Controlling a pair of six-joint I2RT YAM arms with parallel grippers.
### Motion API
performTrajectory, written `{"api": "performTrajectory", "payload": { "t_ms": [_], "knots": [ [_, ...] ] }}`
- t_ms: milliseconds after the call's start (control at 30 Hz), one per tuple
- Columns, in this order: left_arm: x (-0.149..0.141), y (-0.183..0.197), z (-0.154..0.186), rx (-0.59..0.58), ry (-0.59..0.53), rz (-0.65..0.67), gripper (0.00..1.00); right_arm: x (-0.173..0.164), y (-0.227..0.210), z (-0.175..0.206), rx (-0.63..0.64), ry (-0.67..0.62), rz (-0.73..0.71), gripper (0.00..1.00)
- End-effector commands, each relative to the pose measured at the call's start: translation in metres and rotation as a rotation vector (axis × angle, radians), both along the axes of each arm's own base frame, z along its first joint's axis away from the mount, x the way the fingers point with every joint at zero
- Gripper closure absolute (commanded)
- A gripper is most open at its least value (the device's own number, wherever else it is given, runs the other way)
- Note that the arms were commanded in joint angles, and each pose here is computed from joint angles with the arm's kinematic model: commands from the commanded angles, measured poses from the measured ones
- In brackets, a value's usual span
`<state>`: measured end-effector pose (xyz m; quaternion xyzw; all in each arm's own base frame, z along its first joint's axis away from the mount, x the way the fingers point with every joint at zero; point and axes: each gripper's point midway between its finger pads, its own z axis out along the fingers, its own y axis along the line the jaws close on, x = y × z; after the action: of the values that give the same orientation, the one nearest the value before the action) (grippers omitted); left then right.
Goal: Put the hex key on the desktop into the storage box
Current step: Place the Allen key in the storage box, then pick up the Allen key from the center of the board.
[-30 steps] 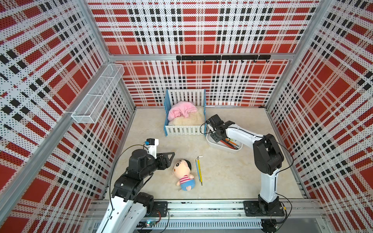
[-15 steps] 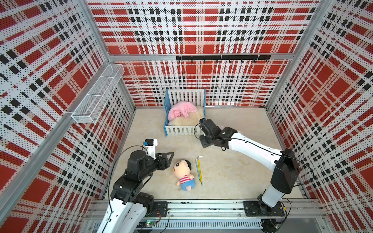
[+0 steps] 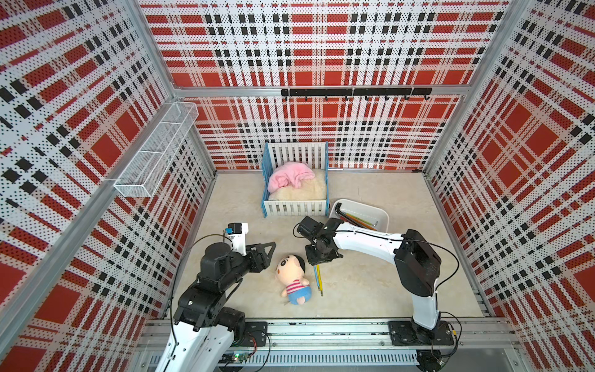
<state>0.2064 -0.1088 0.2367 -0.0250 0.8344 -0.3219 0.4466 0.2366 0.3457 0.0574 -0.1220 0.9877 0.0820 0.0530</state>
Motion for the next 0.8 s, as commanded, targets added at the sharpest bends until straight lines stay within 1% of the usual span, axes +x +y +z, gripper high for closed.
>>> {"api": "performTrajectory", "payload": {
  "t_ms": [0, 167, 300, 467, 767],
  "knots": [
    [0.0, 0.004, 0.0, 0.003, -0.007, 0.02, 0.32, -0.005, -0.004, -0.006, -0.025, 0.059, -0.044, 0.7],
    [0.0, 0.004, 0.0, 0.002, -0.007, 0.024, 0.32, -0.002, -0.009, -0.013, -0.042, 0.056, -0.062, 0.76],
    [0.0, 0.004, 0.0, 0.002, -0.009, 0.024, 0.32, 0.002, -0.005, -0.018, -0.037, 0.059, -0.058, 0.76],
    [0.001, 0.004, 0.0, 0.003, -0.006, 0.025, 0.32, 0.005, -0.007, -0.024, -0.066, 0.059, -0.063, 0.76],
    [0.0, 0.004, 0.0, 0.003, -0.007, 0.018, 0.32, 0.008, -0.01, -0.031, -0.076, 0.063, -0.082, 0.8]
  ]
}}
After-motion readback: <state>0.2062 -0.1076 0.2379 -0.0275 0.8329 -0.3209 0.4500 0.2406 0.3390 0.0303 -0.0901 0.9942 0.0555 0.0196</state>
